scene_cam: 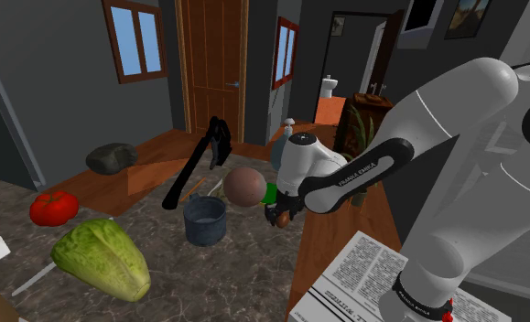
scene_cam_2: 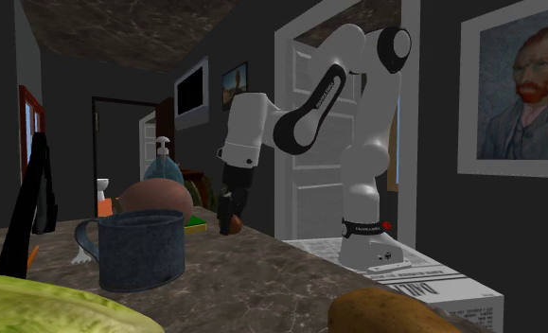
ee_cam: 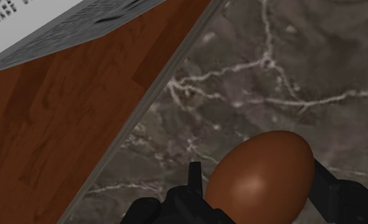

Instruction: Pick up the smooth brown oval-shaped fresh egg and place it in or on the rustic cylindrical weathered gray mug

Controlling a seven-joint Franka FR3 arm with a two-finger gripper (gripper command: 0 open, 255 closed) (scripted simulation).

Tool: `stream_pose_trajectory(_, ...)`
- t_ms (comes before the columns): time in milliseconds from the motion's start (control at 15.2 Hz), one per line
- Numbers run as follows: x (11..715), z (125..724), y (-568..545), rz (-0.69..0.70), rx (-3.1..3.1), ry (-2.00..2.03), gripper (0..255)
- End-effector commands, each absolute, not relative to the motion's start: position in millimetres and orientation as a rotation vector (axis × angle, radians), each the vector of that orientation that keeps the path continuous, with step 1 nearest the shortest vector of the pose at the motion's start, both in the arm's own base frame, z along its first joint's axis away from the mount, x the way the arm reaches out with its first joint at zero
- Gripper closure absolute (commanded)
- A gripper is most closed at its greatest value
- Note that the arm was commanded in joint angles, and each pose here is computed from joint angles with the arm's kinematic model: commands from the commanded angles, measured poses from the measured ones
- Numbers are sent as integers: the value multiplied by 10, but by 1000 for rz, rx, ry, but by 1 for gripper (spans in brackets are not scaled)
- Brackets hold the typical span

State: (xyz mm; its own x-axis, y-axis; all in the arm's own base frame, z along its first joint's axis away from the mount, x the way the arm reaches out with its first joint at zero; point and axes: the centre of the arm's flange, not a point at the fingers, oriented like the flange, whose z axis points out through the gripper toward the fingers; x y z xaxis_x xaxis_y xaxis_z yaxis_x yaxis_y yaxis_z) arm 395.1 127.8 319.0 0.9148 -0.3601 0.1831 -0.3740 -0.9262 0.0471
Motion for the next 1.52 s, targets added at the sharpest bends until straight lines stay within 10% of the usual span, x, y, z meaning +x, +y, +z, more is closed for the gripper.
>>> stream_pose_trajectory(0, 3951, 3191, 1279, 263, 2994, -575, 255)
stream_pose_trajectory(1452, 3952, 3982, 1279, 263, 2994, -575, 255)
